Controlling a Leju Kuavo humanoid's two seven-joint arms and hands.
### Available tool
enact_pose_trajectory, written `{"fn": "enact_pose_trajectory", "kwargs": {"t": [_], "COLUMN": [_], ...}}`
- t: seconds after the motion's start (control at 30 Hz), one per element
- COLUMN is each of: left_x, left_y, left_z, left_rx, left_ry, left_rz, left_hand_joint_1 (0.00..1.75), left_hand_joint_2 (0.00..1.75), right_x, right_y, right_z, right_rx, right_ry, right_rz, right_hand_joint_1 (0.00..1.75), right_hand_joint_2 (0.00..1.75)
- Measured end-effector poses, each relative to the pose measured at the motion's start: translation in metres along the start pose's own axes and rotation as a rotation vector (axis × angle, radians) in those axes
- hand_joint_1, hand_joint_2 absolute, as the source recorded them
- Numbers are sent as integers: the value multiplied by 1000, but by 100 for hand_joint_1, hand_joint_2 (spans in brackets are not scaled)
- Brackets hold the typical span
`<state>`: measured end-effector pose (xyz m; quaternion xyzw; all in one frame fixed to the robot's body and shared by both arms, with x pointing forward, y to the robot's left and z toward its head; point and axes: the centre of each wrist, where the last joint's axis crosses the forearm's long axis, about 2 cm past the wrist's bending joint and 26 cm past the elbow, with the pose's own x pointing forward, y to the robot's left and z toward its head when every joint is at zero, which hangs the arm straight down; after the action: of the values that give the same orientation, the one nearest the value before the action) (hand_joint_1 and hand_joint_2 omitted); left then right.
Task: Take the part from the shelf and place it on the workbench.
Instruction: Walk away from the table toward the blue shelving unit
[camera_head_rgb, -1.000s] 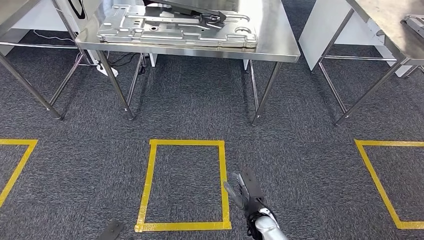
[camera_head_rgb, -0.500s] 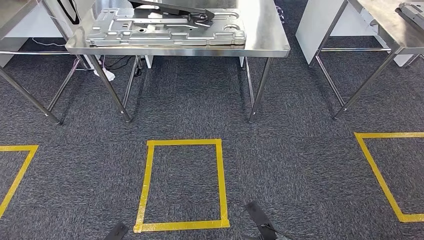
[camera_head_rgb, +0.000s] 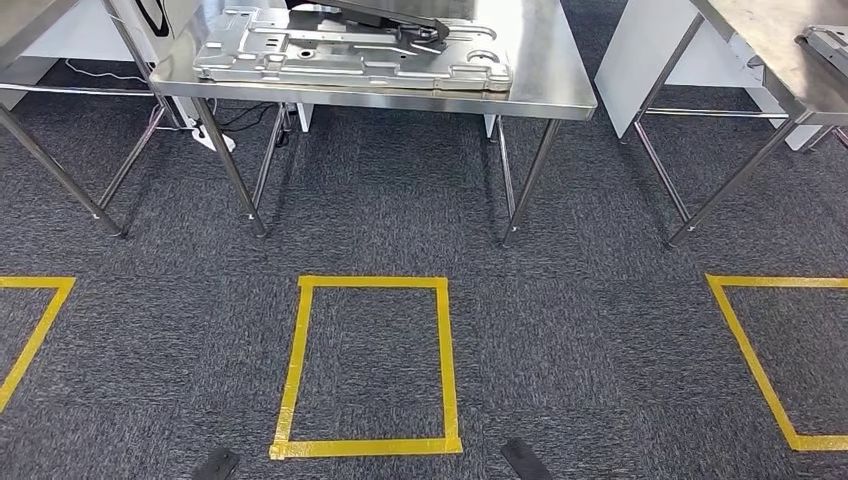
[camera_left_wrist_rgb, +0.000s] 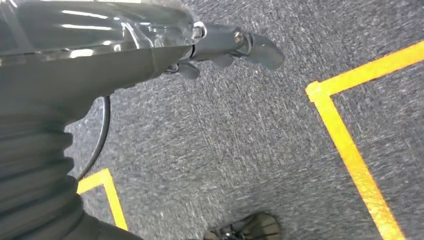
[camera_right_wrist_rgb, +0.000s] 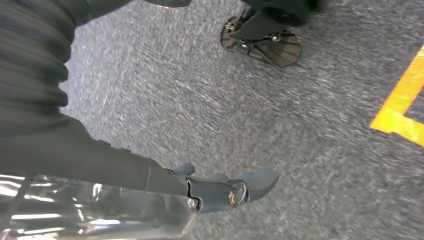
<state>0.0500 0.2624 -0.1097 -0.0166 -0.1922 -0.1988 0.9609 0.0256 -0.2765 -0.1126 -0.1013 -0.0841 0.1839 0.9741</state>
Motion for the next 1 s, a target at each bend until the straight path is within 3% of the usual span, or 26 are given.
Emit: {"fn": "enact_pose_trajectory", "kwargs": {"t": [0.27,0.43,0.57,0.7,0.8,0.87,1.0], "left_x": [25,2,-37,-77,-95,-92,-56], "left_y": [25,18,1,-16,-23,-20,-2], "left_z": [-4,1,13,28,36,35,20], "left_rx": [95,90,61,34,31,40,70], "left_ry": [-64,-4,104,220,276,267,163], "left_rz": [114,201,261,303,342,372,399], "left_hand_joint_1": [0,0,0,0,0,0,0], "left_hand_joint_2": [0,0,175,175,175,175,175], "right_x": [-54,-51,-19,21,30,19,-23], "right_y": [16,14,4,-11,-17,-15,-1], "right_z": [9,8,3,0,0,0,4], "right_rx": [89,119,122,112,116,130,161], "right_ry": [109,83,-18,-141,-182,-166,-67], "right_rz": [-76,-149,-206,-258,-295,-313,-327], "right_hand_joint_1": [0,0,0,0,0,0,0], "right_hand_joint_2": [175,175,175,175,175,175,175]}}
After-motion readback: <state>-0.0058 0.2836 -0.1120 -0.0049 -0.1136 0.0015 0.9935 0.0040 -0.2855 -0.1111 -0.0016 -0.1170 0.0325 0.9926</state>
